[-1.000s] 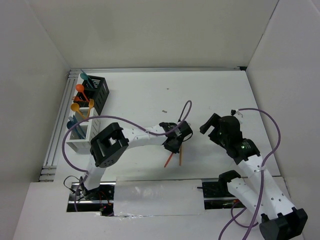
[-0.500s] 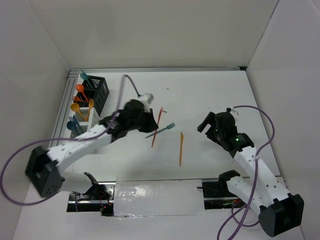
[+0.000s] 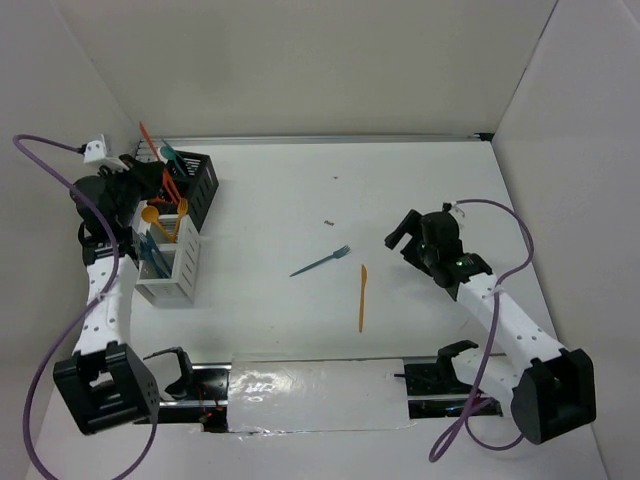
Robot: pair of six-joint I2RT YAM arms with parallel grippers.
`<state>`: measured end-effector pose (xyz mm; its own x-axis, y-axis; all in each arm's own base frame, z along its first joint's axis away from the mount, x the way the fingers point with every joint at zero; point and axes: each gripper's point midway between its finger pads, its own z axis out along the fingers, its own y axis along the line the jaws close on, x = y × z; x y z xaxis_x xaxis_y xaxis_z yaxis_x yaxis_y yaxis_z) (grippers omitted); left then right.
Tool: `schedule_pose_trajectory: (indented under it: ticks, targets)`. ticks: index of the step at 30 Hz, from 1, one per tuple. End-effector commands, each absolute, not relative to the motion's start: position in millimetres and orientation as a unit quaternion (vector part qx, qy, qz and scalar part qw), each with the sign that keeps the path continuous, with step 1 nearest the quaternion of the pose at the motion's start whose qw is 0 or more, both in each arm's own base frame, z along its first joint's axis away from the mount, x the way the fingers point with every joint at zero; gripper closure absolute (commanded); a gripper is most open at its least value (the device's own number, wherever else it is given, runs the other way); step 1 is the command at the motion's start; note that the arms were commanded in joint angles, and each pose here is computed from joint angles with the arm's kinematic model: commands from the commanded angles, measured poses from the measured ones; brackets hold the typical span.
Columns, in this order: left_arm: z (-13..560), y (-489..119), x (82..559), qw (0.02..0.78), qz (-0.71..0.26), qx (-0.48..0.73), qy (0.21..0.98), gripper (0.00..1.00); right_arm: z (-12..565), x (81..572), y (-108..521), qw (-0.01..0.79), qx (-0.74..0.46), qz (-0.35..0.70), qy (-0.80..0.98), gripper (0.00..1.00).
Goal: Sort the eating utensils into containers
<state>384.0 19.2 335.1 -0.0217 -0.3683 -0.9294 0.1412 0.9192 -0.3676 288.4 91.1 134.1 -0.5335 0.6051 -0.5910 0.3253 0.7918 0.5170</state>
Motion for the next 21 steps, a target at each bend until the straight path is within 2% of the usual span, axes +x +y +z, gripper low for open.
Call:
schedule_pose_trajectory:
  ticks: [1, 10, 21]
  targets:
    - [370, 40, 391, 0.766, -0.145, -0.021, 0.625, 0.79, 155, 316, 96, 0.431, 0.271, 0.192, 0.839, 0.0]
    - [330, 89, 426, 0.784, -0.108, 0.007, 0.611, 0.77, 143, 354, 102, 0.424, 0.286, 0.178, 0.841, 0.0]
    - [297, 98, 453, 0.789, -0.067, 0.052, 0.609, 0.77, 128, 379, 111, 0.405, 0.283, 0.169, 0.853, 0.0]
